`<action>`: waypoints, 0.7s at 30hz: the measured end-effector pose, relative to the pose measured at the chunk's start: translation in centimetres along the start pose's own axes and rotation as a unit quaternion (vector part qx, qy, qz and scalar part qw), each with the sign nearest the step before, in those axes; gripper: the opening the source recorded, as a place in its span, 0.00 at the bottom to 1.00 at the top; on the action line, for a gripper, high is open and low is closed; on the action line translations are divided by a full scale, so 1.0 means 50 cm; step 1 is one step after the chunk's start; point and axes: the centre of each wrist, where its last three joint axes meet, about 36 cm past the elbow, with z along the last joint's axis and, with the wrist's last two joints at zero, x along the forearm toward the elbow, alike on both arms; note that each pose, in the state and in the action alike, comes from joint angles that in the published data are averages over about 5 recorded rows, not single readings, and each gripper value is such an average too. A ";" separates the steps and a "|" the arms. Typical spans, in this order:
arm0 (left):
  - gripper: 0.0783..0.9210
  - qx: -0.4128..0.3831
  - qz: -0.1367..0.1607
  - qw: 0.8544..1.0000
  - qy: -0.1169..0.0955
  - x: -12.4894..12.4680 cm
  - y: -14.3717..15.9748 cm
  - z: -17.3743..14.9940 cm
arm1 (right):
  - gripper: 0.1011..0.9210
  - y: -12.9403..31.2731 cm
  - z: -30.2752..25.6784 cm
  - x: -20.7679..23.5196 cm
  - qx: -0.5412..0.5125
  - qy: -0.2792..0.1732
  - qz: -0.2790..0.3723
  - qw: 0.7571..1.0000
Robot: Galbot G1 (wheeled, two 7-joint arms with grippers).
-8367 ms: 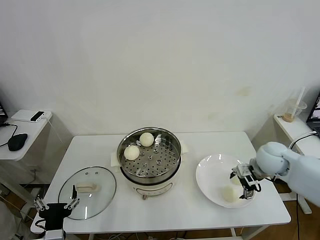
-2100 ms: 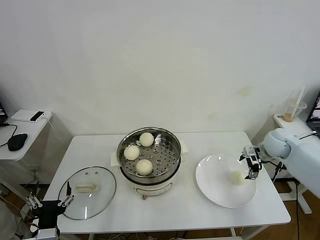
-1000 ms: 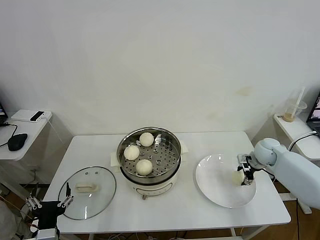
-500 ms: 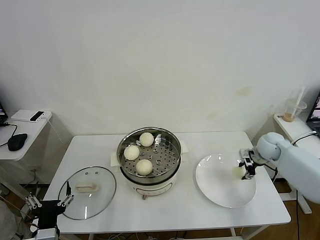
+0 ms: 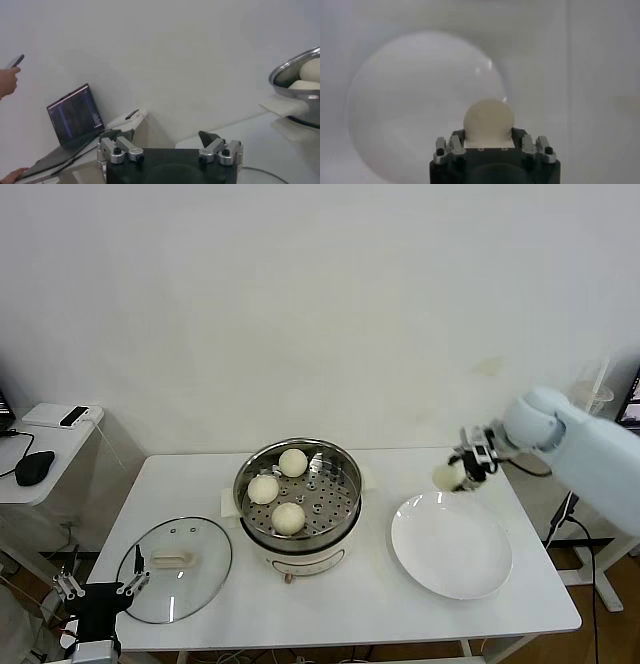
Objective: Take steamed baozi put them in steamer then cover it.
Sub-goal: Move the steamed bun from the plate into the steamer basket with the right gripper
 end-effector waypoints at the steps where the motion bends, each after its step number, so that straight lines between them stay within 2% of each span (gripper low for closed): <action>1: 0.88 0.000 0.000 1.000 0.000 0.000 -0.001 0.000 | 0.60 -0.010 -0.020 0.014 0.005 -0.006 0.005 1.000; 10: 0.88 0.000 -0.001 1.000 0.002 -0.002 -0.001 0.003 | 0.61 -0.065 -0.203 0.076 0.036 -0.059 0.022 0.997; 21: 0.88 -0.004 -0.008 1.000 0.003 -0.007 0.007 0.008 | 0.61 -0.059 -0.360 0.015 0.036 -0.077 -0.005 0.996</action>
